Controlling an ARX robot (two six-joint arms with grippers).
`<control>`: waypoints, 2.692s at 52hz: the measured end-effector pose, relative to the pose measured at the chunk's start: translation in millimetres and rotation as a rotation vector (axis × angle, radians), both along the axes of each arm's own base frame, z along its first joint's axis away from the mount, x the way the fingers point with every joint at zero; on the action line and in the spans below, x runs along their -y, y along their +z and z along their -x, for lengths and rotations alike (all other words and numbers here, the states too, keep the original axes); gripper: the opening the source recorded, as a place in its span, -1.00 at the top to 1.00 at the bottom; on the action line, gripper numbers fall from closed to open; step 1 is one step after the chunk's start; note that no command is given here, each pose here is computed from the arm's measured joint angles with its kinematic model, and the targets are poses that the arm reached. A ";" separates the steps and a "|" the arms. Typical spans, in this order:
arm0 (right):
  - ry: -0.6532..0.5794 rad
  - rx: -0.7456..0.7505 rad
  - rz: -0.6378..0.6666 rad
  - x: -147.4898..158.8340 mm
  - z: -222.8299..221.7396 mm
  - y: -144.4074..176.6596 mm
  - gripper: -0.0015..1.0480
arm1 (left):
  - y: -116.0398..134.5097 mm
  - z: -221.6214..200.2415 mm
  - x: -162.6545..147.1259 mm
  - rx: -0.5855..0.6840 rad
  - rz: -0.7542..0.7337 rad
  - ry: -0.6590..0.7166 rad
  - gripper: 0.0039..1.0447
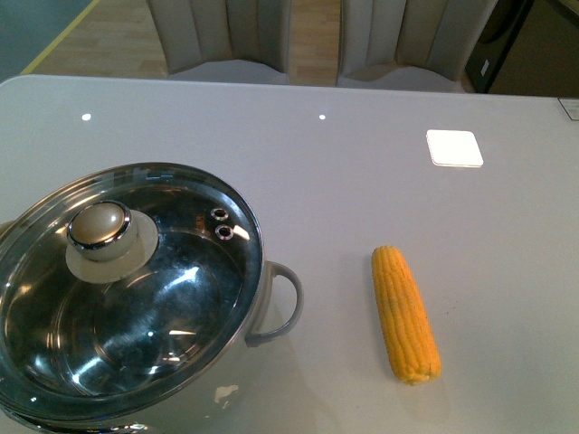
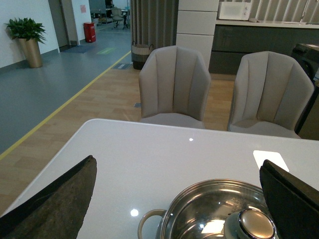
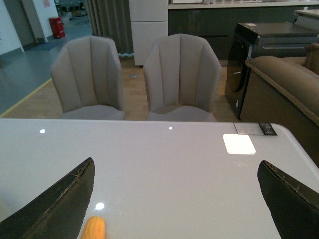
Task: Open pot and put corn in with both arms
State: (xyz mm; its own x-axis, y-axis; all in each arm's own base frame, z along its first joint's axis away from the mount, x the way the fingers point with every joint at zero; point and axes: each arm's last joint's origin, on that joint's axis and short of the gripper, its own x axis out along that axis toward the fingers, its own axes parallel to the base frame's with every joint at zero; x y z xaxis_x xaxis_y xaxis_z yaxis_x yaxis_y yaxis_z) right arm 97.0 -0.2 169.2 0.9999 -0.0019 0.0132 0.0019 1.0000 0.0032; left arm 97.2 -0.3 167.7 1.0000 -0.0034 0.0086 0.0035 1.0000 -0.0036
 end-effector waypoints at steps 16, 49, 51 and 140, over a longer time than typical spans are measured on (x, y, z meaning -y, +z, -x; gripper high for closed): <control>0.000 0.000 0.000 0.0 0.0 0.0 -0.83 | 0.0 0.0 0.0 0.000 0.000 0.000 -0.87; 0.000 0.000 0.000 0.0 0.0 0.0 -0.83 | 0.0 0.0 0.0 0.000 0.000 0.000 -0.87; 0.000 0.000 0.000 0.0 0.0 0.0 -0.83 | 0.0 0.0 0.0 0.000 0.000 0.000 -0.87; 0.000 0.001 0.000 0.0 0.1 0.1 -0.83 | -104.0 -152.0 98.6 -0.477 -0.013 -0.041 -0.87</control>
